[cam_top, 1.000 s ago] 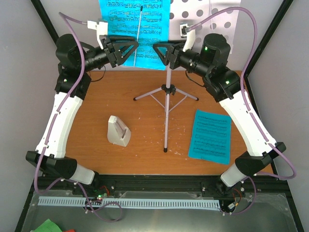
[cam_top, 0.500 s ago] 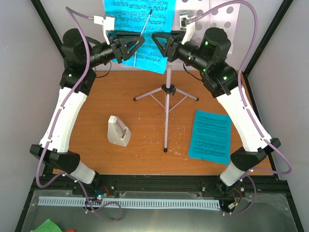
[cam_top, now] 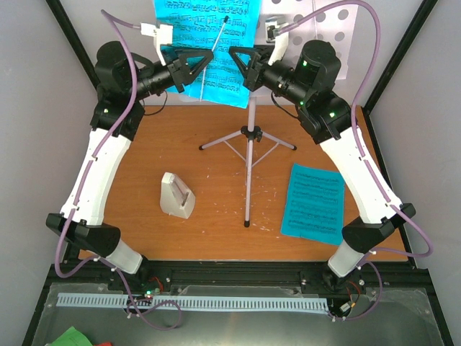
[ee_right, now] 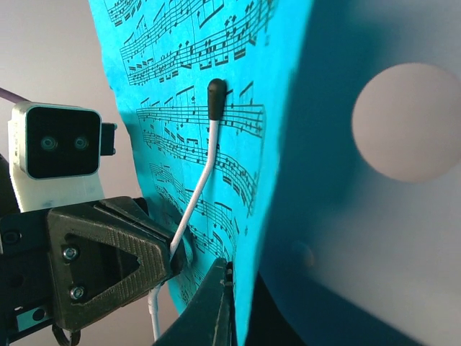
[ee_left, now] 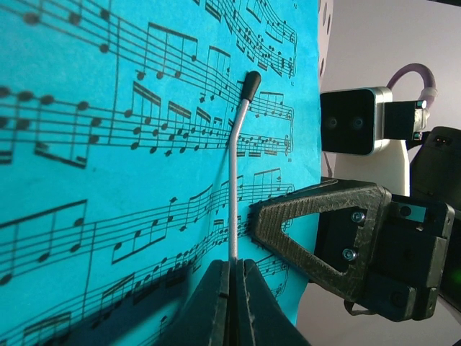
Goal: Pack up the instrument practice props
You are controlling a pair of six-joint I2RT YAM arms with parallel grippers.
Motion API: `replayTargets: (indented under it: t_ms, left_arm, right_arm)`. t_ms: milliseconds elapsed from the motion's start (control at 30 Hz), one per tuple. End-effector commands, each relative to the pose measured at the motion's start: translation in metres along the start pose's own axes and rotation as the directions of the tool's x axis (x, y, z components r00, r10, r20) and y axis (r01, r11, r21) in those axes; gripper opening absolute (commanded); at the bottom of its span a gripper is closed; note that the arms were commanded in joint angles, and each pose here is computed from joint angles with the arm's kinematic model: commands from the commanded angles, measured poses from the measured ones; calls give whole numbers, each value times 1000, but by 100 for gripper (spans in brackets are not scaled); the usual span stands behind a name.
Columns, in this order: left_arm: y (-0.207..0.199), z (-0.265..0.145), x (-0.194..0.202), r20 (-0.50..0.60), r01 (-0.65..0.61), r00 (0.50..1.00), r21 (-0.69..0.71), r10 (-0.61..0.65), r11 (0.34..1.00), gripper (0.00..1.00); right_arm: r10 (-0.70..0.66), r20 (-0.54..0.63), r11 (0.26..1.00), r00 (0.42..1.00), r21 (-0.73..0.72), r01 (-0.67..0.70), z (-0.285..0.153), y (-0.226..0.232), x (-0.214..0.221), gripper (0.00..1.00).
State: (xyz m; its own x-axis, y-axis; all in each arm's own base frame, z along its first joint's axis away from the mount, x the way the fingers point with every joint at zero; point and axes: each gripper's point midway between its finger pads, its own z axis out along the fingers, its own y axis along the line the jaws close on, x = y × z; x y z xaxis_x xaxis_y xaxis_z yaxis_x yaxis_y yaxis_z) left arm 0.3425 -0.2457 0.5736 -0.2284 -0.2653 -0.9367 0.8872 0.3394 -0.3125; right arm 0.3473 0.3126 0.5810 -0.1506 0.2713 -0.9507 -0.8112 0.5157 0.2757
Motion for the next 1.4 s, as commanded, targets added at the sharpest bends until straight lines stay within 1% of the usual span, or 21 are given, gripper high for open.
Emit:
replayTargets:
  t_ms: [0,267,333,500,633,767,867,967,1033,1133,1200,1267,1300,1367]
  left_arm:
    - [-19,-4,-11,16,-54,998,34,54,998,0]
    - [-39,-13,-12,95,-164,984,114,153,980,0]
    - [-44,-15,-14,108,-177,981,125,164,976,0]
    - [-44,-17,-17,122,-177,979,117,163,977,0]
    - [-43,-19,-17,140,-168,978,103,153,980,0]
    - [-39,-21,-19,161,-143,978,71,130,987,0]
    - [-34,-22,-22,174,-121,978,45,112,992,0]
    - [-24,-21,-23,184,-80,980,5,78,997,0]
    - [-19,-20,-23,188,-57,980,-9,58,998,0]
    - [-13,-16,-22,180,-29,983,-16,31,999,0]
    - [-10,-15,-21,178,-14,984,-23,18,1000,0]
    - [-8,-15,-21,181,-9,983,-28,14,1000,6]
    - [-8,-15,-20,182,-7,983,-28,12,1000,12]
    - [-10,-15,-20,179,-9,984,-19,12,1000,20]
  right_arm:
    - [-37,55,999,998,6,37,-6,7,-19,3]
    - [-73,118,985,990,162,54,-27,-10,-37,3]
    - [-90,136,976,987,209,60,-36,-14,-42,3]
    - [-130,175,962,976,260,82,-60,-12,-55,3]
    - [-221,241,922,945,367,122,-105,-9,-79,3]
    - [-327,296,832,897,541,124,-167,-16,-97,3]
    - [-368,351,806,861,582,107,-210,-8,-105,3]
    - [-370,376,820,850,562,108,-232,5,-105,3]
    - [-362,390,848,846,514,126,-239,17,-104,3]
    - [-339,388,891,857,424,161,-240,35,-96,3]
    - [-311,372,919,875,354,176,-238,47,-90,3]
    - [-288,358,940,888,284,190,-238,59,-84,3]
    - [-276,359,949,892,249,194,-241,66,-82,3]
    - [-267,348,960,898,172,219,-244,81,-76,3]
